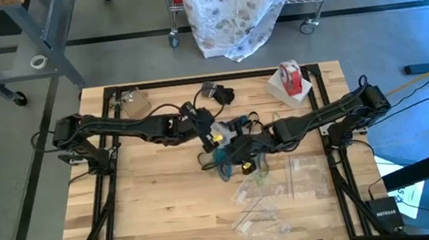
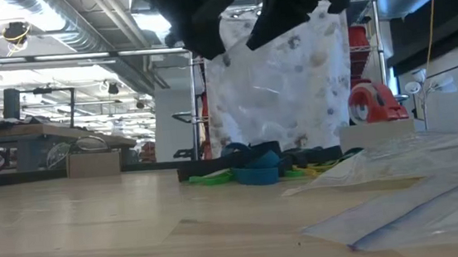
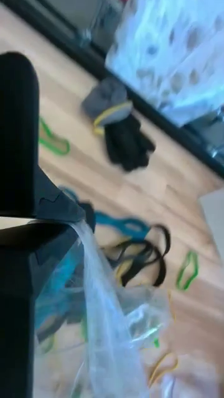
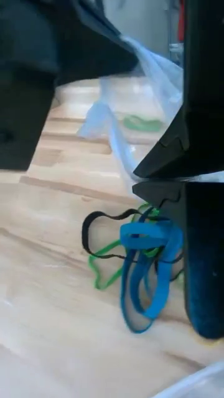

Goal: Sort rubber bands
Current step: Open the transparent zip bag

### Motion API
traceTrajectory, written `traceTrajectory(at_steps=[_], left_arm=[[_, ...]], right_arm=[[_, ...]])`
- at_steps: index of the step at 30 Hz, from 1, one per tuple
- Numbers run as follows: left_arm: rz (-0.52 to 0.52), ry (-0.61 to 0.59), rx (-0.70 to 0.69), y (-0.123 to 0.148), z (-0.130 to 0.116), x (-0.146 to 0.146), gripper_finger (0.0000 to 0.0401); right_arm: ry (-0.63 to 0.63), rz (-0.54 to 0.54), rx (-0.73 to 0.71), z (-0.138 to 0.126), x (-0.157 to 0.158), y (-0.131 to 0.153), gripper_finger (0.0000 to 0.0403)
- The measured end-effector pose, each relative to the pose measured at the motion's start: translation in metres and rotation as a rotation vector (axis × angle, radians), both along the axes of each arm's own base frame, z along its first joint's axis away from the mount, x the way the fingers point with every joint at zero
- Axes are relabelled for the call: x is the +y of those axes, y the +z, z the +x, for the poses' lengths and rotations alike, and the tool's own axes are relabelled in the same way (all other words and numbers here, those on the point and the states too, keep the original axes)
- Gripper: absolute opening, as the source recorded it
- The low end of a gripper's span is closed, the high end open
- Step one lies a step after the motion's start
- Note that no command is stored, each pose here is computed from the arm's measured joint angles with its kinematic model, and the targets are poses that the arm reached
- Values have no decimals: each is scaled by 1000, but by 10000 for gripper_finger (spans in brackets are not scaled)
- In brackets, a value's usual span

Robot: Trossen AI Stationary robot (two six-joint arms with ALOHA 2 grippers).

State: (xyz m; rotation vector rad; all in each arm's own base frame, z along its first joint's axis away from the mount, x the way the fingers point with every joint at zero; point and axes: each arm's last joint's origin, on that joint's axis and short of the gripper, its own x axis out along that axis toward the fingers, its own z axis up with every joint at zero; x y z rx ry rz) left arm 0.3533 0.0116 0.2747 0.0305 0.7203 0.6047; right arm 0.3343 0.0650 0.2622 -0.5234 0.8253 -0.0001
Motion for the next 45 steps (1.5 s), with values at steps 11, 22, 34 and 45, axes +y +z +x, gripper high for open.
traceTrajectory(at_steps=[11, 22, 34, 45], left_arm=[[118, 53, 73, 16, -31, -32, 1], [1, 87, 191, -18, -38, -49, 1], [-176, 140, 42, -65, -39, -49, 1], [-203, 146, -145, -62, -25, -33, 1]], right_arm=[[-27, 127, -221, 14, -20, -18, 0], [44, 236, -295, 56, -30, -92, 0], [-27, 274, -196, 60, -30, -130, 0], [-4, 292, -207, 60, -29, -129, 0]])
